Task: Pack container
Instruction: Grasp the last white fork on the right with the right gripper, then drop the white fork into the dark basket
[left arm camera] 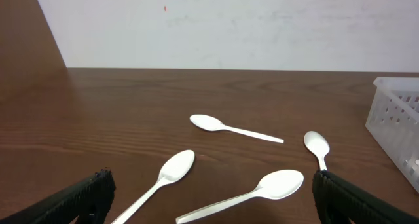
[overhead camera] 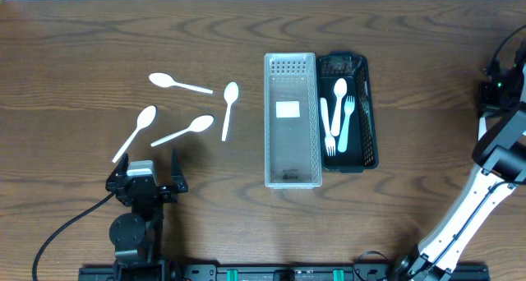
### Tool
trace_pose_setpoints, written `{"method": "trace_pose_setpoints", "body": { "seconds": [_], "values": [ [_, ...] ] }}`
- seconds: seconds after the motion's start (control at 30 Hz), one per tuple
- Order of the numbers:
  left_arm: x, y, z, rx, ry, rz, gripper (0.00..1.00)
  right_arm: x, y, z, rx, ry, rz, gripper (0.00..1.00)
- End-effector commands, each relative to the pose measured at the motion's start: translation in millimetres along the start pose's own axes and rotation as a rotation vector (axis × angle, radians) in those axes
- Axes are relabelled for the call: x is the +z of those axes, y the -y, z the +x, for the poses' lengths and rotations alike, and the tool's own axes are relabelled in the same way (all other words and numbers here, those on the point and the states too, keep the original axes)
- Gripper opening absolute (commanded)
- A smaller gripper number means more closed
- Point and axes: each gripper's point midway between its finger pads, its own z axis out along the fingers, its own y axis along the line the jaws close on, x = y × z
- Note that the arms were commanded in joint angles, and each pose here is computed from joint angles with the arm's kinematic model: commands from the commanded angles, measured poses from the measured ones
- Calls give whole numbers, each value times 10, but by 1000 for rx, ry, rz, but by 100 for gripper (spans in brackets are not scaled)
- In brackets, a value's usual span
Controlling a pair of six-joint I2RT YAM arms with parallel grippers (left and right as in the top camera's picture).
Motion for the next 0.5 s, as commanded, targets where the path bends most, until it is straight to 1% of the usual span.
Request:
{"method": "trace_pose_setpoints", "body": {
  "seconds": [0.0,0.13,0.23,0.27,0.3,0.4,0.47],
  "values": [
    [23,-32,181,10,-46,-18,98,-365,-261,-229,3,89,-5,5],
    [23,-32,181,10,-46,-18,98,-943,-743,-254,-35,163,-114,6],
    [23,-32,182,10,-46,-18,98,-1372,-1245,-191,-69,210,-217,6],
    [23,-32,181,10,-46,-18,98,-1509,-1407,-190,-41,234,-249,6],
    [23,-32,181,10,-46,-18,98,-1632,-1589,-174,-50,253,-294,6],
    [23,-32,181,10,-46,-18,98,-1863,-1957,-108,-105,287,-330,7],
    [23,-32,181,10,-46,-18,98,-1956,-2185,-54,-123,294,-337,10]
  ]
}}
